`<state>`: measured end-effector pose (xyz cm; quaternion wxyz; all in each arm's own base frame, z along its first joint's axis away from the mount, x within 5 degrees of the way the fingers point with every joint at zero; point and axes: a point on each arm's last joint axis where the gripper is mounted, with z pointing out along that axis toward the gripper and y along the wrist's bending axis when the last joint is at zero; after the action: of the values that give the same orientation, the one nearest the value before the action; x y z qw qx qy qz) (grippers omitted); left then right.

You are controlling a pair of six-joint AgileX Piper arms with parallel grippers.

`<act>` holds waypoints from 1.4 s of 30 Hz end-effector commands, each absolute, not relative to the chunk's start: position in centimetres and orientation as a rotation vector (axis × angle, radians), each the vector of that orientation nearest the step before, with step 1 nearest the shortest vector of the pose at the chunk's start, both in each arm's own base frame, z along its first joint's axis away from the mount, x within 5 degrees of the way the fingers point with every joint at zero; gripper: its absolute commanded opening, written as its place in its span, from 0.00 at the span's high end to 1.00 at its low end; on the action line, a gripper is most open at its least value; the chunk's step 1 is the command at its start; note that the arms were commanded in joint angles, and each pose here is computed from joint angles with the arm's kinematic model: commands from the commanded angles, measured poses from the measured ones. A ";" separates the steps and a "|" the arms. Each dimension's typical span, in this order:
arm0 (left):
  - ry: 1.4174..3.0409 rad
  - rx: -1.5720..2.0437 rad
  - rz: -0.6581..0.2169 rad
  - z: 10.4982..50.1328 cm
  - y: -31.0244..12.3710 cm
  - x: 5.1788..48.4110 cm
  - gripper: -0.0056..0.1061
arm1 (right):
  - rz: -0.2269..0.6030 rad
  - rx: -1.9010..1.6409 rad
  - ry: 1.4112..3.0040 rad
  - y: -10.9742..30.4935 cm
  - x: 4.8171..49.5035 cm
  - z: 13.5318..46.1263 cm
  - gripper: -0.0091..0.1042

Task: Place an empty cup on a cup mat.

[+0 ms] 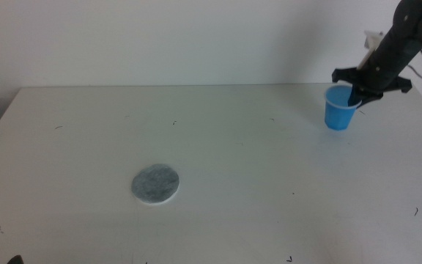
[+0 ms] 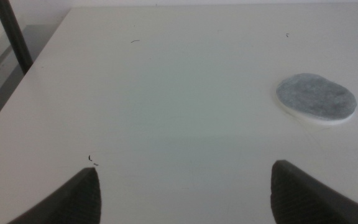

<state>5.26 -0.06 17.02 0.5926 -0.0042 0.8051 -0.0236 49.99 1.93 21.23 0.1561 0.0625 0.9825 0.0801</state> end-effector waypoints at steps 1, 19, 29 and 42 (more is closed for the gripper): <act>1.787 -0.009 -0.065 17.9 -0.1 5.3 0.01 | 0.266 0.155 2.662 2.1 48.8 27.9 0.93; 1.787 -0.009 -0.065 17.9 -0.1 5.3 0.01 | 0.416 -0.148 2.581 13.3 41.6 37.3 0.93; 1.787 -0.009 -0.065 17.9 -0.1 5.3 0.01 | 0.532 -0.344 2.538 22.0 38.2 37.6 0.93; 1.787 -0.009 -0.065 17.9 -0.1 5.3 0.01 | 0.640 -0.407 2.497 30.5 36.4 34.3 0.93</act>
<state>5.26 -0.06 17.02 0.5926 -0.0042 0.8051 -0.0236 36.97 30.47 30.71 0.2053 -0.1542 0.9438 0.2082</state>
